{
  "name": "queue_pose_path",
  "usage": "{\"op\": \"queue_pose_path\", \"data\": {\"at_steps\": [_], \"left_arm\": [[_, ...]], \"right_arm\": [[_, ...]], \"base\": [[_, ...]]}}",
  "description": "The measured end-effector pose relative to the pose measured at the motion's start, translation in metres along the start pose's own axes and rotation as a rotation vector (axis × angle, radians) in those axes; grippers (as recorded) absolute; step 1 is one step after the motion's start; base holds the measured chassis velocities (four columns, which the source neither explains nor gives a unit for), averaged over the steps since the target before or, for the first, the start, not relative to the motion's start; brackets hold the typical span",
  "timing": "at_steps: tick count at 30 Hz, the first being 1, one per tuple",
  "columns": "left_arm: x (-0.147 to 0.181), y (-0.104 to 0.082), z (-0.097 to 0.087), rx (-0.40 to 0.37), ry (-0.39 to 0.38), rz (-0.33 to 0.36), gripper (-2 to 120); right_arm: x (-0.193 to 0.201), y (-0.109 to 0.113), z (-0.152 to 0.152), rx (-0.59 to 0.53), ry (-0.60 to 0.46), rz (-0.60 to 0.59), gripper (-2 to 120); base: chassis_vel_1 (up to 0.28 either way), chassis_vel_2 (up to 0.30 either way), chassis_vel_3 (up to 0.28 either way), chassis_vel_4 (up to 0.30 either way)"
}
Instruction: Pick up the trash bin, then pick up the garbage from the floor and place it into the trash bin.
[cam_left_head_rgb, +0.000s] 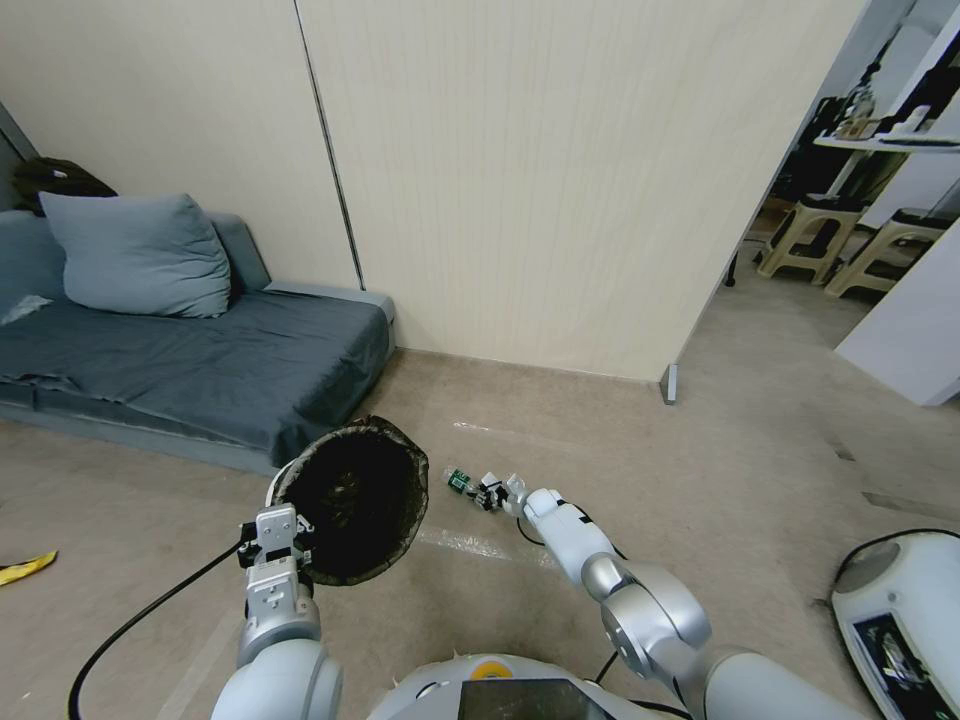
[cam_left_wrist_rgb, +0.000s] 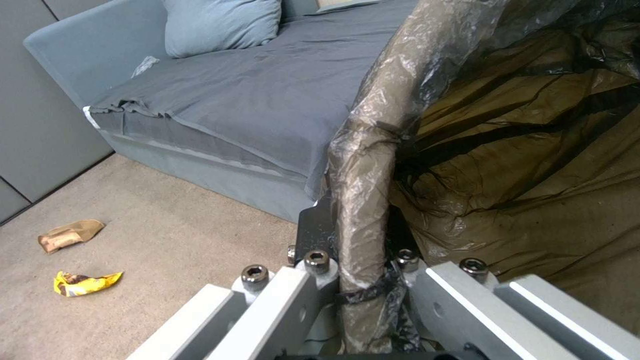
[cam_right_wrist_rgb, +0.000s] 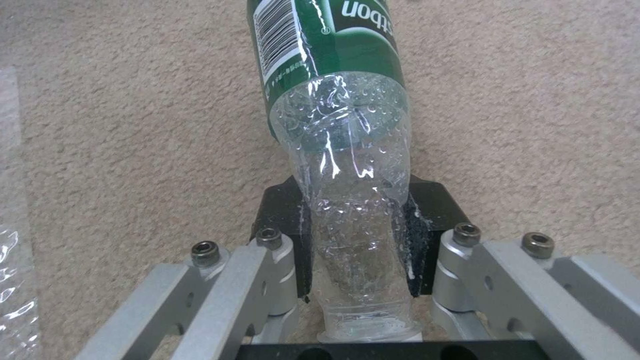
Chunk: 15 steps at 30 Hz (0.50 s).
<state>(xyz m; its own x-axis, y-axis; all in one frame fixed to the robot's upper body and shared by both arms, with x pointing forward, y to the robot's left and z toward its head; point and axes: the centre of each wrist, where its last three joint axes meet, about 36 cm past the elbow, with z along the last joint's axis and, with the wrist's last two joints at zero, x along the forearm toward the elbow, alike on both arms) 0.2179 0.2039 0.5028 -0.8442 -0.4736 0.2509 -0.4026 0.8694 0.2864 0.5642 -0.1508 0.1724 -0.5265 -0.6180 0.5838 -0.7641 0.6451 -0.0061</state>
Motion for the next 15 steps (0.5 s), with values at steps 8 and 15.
{"op": "queue_pose_path", "data": {"at_steps": [8, 15], "left_arm": [[0.000, 0.001, 0.000, 0.025, 0.009, 0.030, 0], [-0.002, 0.002, 0.000, 0.041, 0.020, 0.045, 0]], "right_arm": [[0.003, -0.001, -0.014, 0.021, -0.176, 0.056, 24], [0.017, 0.000, -0.052, 0.051, -0.382, 0.120, 24]], "base": [[0.000, 0.000, 0.000, 0.000], [0.000, 0.000, 0.000, 0.000]]}}
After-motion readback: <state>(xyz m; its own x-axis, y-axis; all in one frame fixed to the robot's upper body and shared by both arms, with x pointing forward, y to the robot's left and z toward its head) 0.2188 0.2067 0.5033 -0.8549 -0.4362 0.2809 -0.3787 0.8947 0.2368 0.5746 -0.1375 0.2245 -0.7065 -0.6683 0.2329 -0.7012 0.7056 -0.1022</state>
